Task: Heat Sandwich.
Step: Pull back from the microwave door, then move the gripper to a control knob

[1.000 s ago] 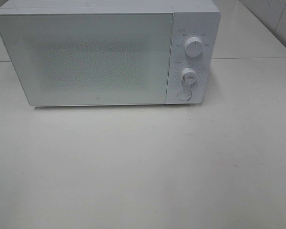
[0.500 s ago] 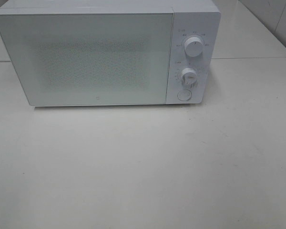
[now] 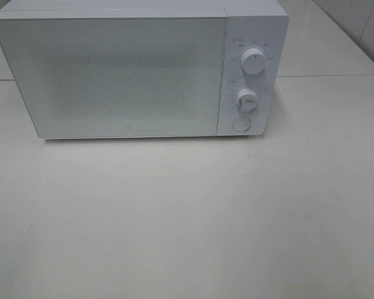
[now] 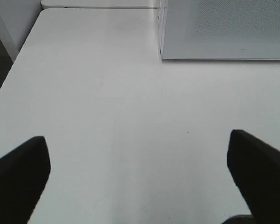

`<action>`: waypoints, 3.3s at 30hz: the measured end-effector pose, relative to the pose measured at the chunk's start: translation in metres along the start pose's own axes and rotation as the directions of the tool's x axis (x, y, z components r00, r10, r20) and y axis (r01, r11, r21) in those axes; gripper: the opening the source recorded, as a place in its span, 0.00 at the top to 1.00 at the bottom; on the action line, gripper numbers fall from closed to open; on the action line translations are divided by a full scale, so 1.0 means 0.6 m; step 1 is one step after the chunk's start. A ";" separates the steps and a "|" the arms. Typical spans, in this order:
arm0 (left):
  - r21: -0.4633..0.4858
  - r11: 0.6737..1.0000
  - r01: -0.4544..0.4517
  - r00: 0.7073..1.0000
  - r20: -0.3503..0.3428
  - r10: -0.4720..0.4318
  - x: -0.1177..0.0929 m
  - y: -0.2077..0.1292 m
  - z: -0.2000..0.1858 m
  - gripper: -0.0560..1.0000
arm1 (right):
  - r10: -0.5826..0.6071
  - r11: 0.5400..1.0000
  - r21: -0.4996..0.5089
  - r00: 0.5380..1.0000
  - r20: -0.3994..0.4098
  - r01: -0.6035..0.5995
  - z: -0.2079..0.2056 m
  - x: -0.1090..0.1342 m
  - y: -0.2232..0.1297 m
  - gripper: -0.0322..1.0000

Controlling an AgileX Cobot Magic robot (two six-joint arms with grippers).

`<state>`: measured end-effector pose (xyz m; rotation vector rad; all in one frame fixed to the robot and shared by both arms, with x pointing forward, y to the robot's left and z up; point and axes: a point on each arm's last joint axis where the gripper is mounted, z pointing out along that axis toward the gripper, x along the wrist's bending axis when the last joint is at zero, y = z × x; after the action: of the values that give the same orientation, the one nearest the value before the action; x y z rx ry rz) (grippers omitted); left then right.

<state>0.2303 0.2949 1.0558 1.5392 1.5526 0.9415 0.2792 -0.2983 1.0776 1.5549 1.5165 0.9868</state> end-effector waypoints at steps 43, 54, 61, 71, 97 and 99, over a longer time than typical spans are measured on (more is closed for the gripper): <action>-0.001 1.000 0.000 1.000 0.000 0.000 0.000 0.000 0.000 0.02 | 0.005 0.996 -0.084 1.000 -0.003 -0.005 0.268 0.002 0.055 0.26; -0.001 1.000 0.000 1.000 0.000 0.000 0.000 0.000 0.000 0.02 | 0.016 0.976 -0.218 1.000 -0.008 -0.017 0.312 0.001 0.026 0.26; -0.001 1.000 0.000 1.000 0.000 0.000 0.000 0.000 0.000 0.02 | 0.017 0.968 -0.249 0.999 -0.027 -0.023 0.327 0.030 -0.023 0.26; -0.001 1.000 0.000 1.000 0.000 0.000 0.000 0.000 0.000 0.02 | -0.101 0.960 -0.265 0.995 -0.011 0.095 0.351 0.092 -0.072 0.26; -0.001 1.000 0.000 1.000 0.000 0.000 0.000 0.000 0.000 0.02 | -0.069 0.982 -0.172 0.997 0.015 0.071 0.393 0.209 -0.132 0.26; -0.001 1.000 0.000 1.000 0.000 0.000 0.000 0.000 0.000 0.02 | -0.069 0.982 -0.172 0.997 0.015 0.071 0.393 0.209 -0.132 0.26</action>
<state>0.2302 0.2949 1.0558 1.5385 1.5519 0.9422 0.4583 -0.1688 0.9084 1.3737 1.4294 1.0409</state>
